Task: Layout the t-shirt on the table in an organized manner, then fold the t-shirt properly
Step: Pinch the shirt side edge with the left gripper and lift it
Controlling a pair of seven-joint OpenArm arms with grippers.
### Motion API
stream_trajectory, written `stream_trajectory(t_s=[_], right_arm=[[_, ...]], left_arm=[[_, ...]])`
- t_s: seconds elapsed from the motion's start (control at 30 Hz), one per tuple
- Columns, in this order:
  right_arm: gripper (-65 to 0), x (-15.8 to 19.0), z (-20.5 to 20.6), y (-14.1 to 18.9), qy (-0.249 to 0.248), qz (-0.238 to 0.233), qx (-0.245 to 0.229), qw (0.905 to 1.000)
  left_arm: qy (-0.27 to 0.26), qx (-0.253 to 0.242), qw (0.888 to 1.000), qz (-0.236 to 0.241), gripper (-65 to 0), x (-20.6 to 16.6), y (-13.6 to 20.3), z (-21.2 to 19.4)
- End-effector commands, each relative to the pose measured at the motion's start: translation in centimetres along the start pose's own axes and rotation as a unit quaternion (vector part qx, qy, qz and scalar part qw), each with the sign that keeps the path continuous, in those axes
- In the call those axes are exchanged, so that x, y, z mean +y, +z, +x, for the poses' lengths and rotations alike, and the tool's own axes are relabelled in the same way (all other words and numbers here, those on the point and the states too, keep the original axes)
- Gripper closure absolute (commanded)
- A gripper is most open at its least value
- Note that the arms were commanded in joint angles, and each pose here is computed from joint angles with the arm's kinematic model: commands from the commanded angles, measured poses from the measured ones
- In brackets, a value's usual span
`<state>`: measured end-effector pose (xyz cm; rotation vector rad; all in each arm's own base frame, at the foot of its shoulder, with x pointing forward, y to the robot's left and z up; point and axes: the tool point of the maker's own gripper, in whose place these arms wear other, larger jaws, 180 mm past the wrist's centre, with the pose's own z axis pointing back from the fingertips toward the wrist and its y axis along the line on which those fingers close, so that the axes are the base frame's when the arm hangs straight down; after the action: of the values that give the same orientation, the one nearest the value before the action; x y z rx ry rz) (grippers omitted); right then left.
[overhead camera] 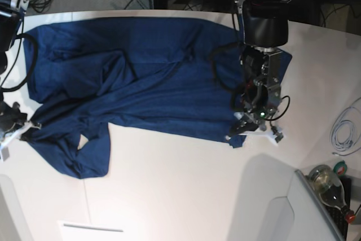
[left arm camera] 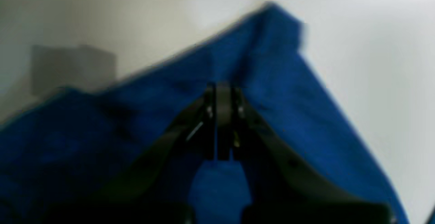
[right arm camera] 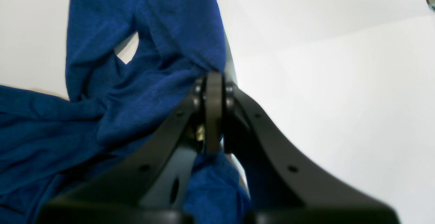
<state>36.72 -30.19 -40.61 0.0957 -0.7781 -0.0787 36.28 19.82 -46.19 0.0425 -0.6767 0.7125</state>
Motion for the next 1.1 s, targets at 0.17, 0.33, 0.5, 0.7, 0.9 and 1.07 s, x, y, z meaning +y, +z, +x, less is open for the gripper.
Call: stream_trajectory(t_s=[0.17, 0.33, 0.5, 0.7, 0.9, 1.07], right_arm=[[0.0, -0.7, 2.4, 0.6, 0.005, -0.004, -0.032, 0.9995], [0.0, -0.5, 2.4, 0.6, 0.005, -0.003, -0.032, 0.9995], [0.0, -0.4, 2.3, 0.5, 0.004, -0.001, -0.031, 0.9995], [0.0, -0.4, 2.2, 0.5, 0.004, -0.002, -0.029, 0.9996], [0.0, -0.4, 2.0, 0.5, 0.003, -0.002, -0.028, 0.9996], [0.0, -0.4, 1.0, 0.5, 0.003, -0.002, -0.018, 0.9998]], left_arm=[[-0.009, -0.063, 0.996, 0.067, 0.0, 5.4, 0.1, 2.3], [-0.017, -0.051, 0.994, 0.093, 0.0, 8.3, 0.2, 0.6], [0.005, -0.088, 0.994, 0.066, 0.0, 7.3, 2.1, 2.9], [-0.017, -0.101, 0.995, 0.008, 0.0, 1.0, 2.7, 3.5], [-0.066, -0.068, 0.995, 0.042, 0.0, 1.5, -0.4, 0.4], [-0.088, -0.074, 0.99, 0.078, 0.0, 5.8, -0.8, -0.5]])
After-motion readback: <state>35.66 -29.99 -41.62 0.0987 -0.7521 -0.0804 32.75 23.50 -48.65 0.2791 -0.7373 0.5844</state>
